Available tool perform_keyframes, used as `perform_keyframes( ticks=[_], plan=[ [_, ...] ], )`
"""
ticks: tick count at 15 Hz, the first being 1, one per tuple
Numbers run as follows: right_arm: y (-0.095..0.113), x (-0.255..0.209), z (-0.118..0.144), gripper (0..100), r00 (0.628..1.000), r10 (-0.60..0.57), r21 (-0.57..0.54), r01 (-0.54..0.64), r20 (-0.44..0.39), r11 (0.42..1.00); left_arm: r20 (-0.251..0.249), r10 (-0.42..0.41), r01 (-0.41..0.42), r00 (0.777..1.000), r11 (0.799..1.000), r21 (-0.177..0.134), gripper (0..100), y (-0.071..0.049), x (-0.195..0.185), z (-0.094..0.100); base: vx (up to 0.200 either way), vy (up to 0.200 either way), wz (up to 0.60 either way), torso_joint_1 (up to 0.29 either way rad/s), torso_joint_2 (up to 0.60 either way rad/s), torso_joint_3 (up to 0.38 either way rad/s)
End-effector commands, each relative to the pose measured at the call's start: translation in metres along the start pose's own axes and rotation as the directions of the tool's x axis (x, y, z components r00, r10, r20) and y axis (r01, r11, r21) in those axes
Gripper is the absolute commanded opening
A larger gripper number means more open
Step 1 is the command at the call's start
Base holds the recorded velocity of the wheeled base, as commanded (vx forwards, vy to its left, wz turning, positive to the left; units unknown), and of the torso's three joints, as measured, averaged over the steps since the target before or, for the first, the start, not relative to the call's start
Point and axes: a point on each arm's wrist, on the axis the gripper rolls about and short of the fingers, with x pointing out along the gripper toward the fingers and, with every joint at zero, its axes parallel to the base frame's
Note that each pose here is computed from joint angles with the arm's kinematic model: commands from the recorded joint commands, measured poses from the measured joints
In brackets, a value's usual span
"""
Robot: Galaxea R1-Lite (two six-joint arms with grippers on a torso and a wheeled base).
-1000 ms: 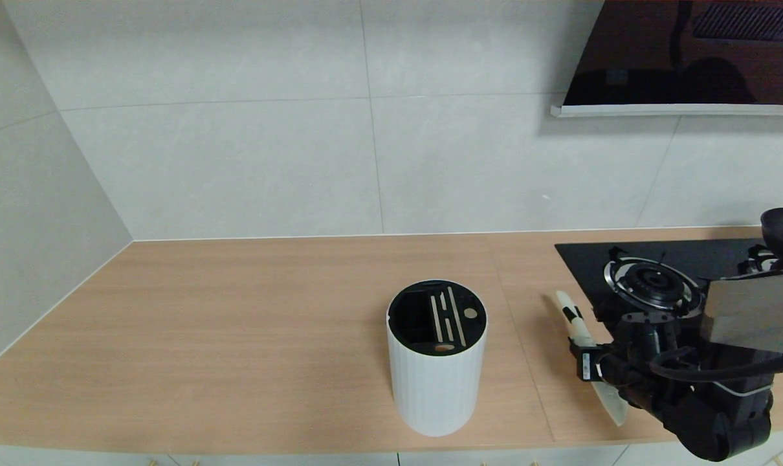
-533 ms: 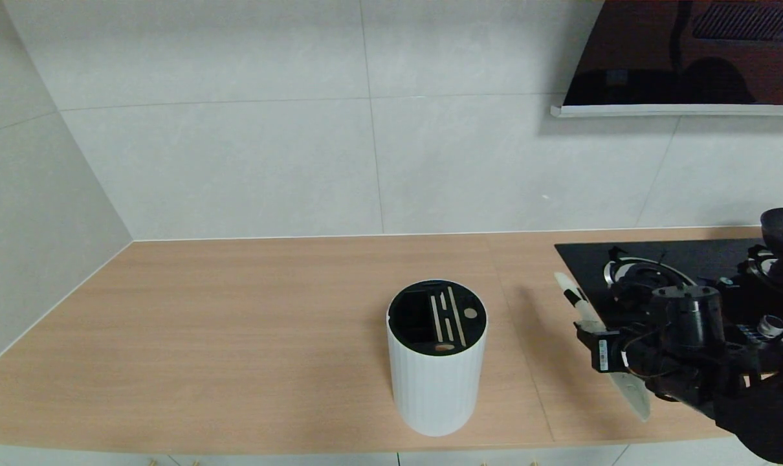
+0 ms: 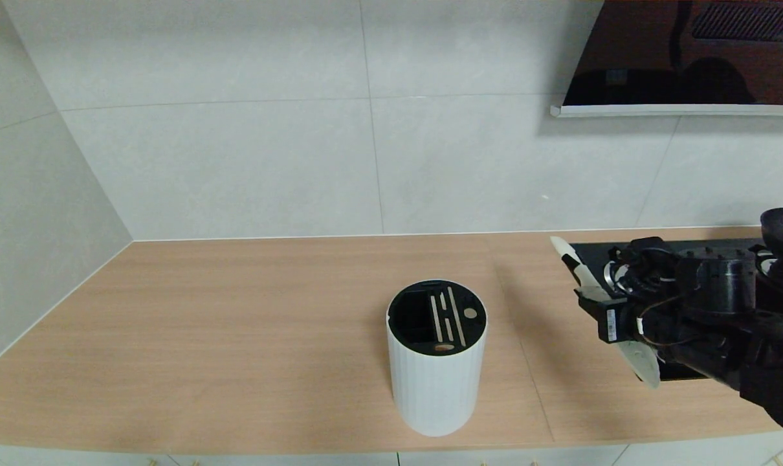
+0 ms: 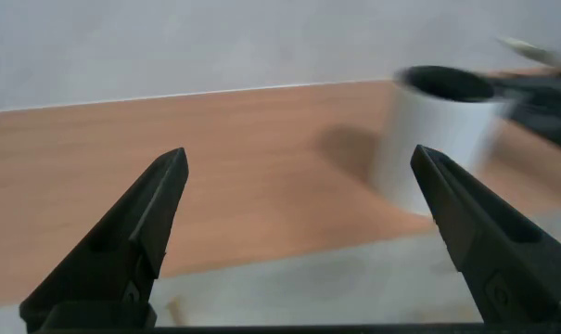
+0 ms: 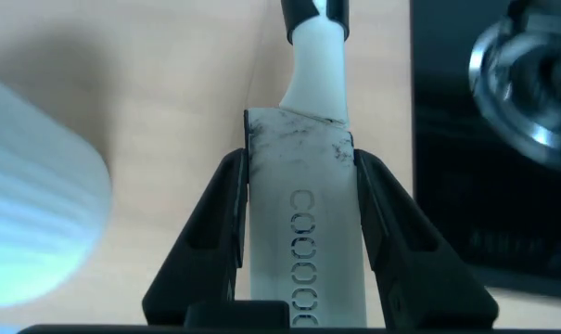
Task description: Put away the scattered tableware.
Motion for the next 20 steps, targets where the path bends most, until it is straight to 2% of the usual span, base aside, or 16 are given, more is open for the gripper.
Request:
perform_keyframes(
  ticks=[1, 2, 4, 6, 8, 9, 10, 11, 13, 14, 16, 17, 18, 20],
  plan=[
    [0.010, -0.006, 0.064, 0, 0.994, 0.072, 0.002, -0.072, 0.084, 0.997, -0.128, -0.137, 0.131, 0.982, 0.990, -0.054, 100, 0.005, 0.033, 0.067, 0.000, 0.000, 0.00, 0.000, 0.00, 0.000],
    [0.017, -0.007, 0.082, 0, 0.989, 0.096, -0.004, -0.096, 0.113, 0.995, -0.181, -0.174, 0.163, 0.968, 0.984, -0.073, 100, 0.009, 0.056, 0.084, 0.000, 0.000, 0.00, 0.000, 0.00, 0.000],
    [0.035, -0.014, 0.100, 0, 0.975, 0.146, -0.018, -0.145, 0.167, 0.989, -0.252, -0.267, 0.245, 0.930, 0.962, -0.117, 100, 0.018, 0.099, 0.108, 0.000, 0.000, 0.00, 0.000, 0.00, 0.000],
    [0.051, -0.031, 0.105, 0, 0.959, 0.205, -0.028, -0.204, 0.194, 0.979, -0.314, -0.321, 0.282, 0.894, 0.946, -0.163, 100, 0.022, 0.137, 0.117, 0.000, 0.000, 0.00, 0.000, 0.00, 0.000],
    [0.070, -0.055, 0.107, 0, 0.940, 0.261, -0.027, -0.262, 0.219, 0.965, -0.366, -0.384, 0.313, 0.848, 0.919, -0.238, 100, 0.019, 0.167, 0.112, 0.000, 0.000, 0.00, 0.000, 0.00, 0.000],
    [0.079, -0.066, 0.106, 0, 0.928, 0.299, -0.029, -0.300, 0.224, 0.953, -0.382, -0.451, 0.345, 0.807, 0.884, -0.316, 100, 0.010, 0.183, 0.103, 0.000, 0.000, 0.00, 0.000, 0.00, 0.000],
    [0.086, -0.075, 0.104, 0, 0.916, 0.331, -0.038, -0.331, 0.226, 0.943, -0.360, -0.502, 0.373, 0.787, 0.851, -0.370, 100, 0.001, 0.193, 0.098, 0.000, 0.000, 0.00, 0.000, 0.00, 0.000],
    [0.093, -0.081, 0.102, 0, 0.906, 0.359, -0.049, -0.358, 0.225, 0.933, -0.320, -0.528, 0.384, 0.787, 0.824, -0.417, 100, -0.004, 0.202, 0.094, 0.000, 0.000, 0.00, 0.000, 0.00, 0.000],
    [0.105, -0.090, 0.095, 0, 0.890, 0.405, -0.068, -0.400, 0.209, 0.914, -0.259, -0.556, 0.396, 0.790, 0.785, -0.477, 100, -0.011, 0.209, 0.093, 0.000, 0.000, 0.00, 0.000, 0.00, 0.000],
    [0.111, -0.095, 0.094, 0, 0.879, 0.428, -0.076, -0.422, 0.208, 0.903, -0.252, -0.568, 0.396, 0.784, 0.769, -0.502, 100, -0.014, 0.211, 0.093, 0.000, 0.000, 0.00, 0.000, 0.00, 0.000],
    [0.125, -0.102, 0.087, 0, 0.861, 0.472, -0.075, -0.467, 0.187, 0.881, -0.243, -0.619, 0.411, 0.747, 0.717, -0.564, 100, -0.026, 0.212, 0.094, 0.000, 0.000, 0.00, 0.000, 0.00, 0.000],
    [0.130, -0.104, 0.085, 0, 0.858, 0.480, -0.069, -0.476, 0.183, 0.877, -0.229, -0.635, 0.415, 0.738, 0.695, -0.587, 100, -0.030, 0.214, 0.094, 0.000, 0.000, 0.00, 0.000, 0.00, 0.000],
    [0.132, -0.105, 0.085, 0, 0.856, 0.483, -0.068, -0.479, 0.184, 0.875, -0.217, -0.641, 0.416, 0.736, 0.681, -0.603, 100, -0.032, 0.216, 0.094, 0.000, 0.000, 0.00, 0.000, 0.00, 0.000],
    [0.140, -0.112, 0.084, 0, 0.838, 0.514, -0.058, -0.513, 0.183, 0.856, -0.176, -0.647, 0.396, 0.742, 0.635, -0.663, 100, -0.035, 0.226, 0.093, 0.000, 0.000, 0.00, 0.000, 0.00, 0.000]
  ],
)
